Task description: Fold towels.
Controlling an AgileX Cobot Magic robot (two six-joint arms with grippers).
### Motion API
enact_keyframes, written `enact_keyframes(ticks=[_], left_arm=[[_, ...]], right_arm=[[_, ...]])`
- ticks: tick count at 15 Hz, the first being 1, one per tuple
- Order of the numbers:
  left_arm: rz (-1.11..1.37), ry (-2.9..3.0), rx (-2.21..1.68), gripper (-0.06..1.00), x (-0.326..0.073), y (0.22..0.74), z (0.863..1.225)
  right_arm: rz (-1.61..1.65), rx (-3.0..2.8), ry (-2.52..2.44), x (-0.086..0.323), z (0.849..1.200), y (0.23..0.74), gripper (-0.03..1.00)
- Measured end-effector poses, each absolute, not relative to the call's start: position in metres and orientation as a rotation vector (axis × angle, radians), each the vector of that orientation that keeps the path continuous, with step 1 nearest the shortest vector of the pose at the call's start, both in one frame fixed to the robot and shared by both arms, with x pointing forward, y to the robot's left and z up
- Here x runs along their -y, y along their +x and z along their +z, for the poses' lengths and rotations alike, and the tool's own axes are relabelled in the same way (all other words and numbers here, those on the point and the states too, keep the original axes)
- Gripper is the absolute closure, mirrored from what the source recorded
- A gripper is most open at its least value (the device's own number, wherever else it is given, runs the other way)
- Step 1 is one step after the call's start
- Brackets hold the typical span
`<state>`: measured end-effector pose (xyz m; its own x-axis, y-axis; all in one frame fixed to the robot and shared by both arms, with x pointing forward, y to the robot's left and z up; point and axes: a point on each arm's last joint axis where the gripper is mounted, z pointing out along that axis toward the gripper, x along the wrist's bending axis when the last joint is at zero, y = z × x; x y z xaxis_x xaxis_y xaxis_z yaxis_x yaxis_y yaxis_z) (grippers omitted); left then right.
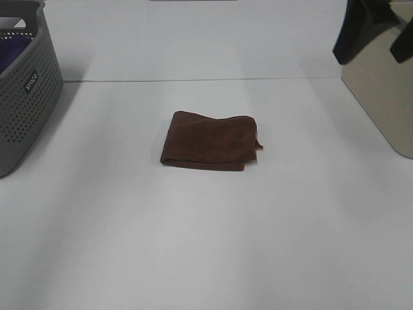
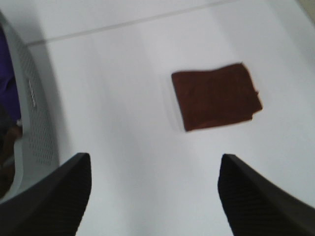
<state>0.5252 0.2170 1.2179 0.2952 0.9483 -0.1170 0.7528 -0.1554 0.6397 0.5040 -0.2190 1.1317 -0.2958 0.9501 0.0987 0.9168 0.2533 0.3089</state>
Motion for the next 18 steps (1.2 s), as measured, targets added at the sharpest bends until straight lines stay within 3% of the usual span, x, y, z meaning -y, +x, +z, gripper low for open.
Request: enact_keyframes(ticks=[6,10,12,15,18], left_arm=[[0.278,2.149,-1.753,0.25,-0.256,0.399,1.107],[0.323,2.106,-1.723,0.25,-0.273,0.332,1.054],[0.375,2.062,-1.673,0.25,-0.279,0.309,1.04],[0.509,1.98,-1.485,0.25,-0.281,0.291,1.048],[0.485,2.018,-1.368,0.25,-0.277,0.285,1.047]], right_arm=[[0.278,-2.462,1.855,0.25,1.068,0.397,0.21],[0.235,-2.479,1.872,0.263,1.032,0.349,0.21],[0.288,-2.449,1.849,0.267,1.025,0.336,0.21],[0.377,-2.387,1.79,0.272,1.024,0.322,0.21],[0.496,-2.316,1.732,0.275,1.026,0.31,0.21]])
